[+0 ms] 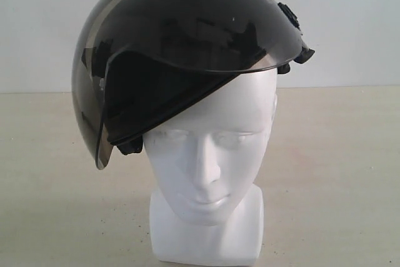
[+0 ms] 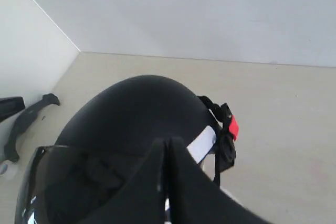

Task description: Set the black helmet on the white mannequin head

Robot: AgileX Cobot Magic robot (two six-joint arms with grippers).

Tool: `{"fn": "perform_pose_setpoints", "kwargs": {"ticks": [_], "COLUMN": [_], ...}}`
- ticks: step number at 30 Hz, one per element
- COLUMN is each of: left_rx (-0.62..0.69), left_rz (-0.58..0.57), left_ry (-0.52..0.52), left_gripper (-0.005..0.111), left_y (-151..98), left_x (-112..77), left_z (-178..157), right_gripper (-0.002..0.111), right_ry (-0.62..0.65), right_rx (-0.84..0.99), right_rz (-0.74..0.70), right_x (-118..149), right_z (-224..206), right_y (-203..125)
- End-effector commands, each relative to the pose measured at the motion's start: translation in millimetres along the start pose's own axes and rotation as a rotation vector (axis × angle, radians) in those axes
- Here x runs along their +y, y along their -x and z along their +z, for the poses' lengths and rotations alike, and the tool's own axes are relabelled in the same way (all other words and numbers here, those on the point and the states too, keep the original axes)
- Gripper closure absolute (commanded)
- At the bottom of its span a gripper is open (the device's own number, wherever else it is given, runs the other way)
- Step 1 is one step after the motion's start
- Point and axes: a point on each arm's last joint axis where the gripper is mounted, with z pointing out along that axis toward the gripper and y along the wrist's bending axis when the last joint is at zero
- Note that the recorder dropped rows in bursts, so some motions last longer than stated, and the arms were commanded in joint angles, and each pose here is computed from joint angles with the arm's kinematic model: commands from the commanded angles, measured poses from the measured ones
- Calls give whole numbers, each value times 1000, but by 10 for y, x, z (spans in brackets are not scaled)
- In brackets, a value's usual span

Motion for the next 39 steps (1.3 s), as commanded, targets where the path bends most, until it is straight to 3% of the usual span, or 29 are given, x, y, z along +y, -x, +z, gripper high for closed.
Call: {"fn": "perform_pose_setpoints", "kwargs": {"ticks": [1,5,18,26,34,39], "left_rx": [-9,-9,-10,-10,-181,-181], "left_rz": [14,14,13,13,13,8], "left_ry": [-5,-5,-6,-6,5,3], "left_gripper": [102,102,102,102,102,102], "left_y": [18,18,18,18,174,176], "left_x": [-20,-20,-21,-21,-11,-11], "left_z": [-12,-12,-12,-12,-27,-15], "right_gripper": [109,109,109,109,109,109], "right_ry": [103,54,81,116,159,177], "right_rx": [-35,2,150,246,238,238], "right_rz": [25,-11,-88,-95,-94,-81], "right_x": [-307,-435,-131,-157,-128,-127], "right_z": [207,303,565,764,776,802], "right_y": [160,153,-8,-224,-222,-218]}}
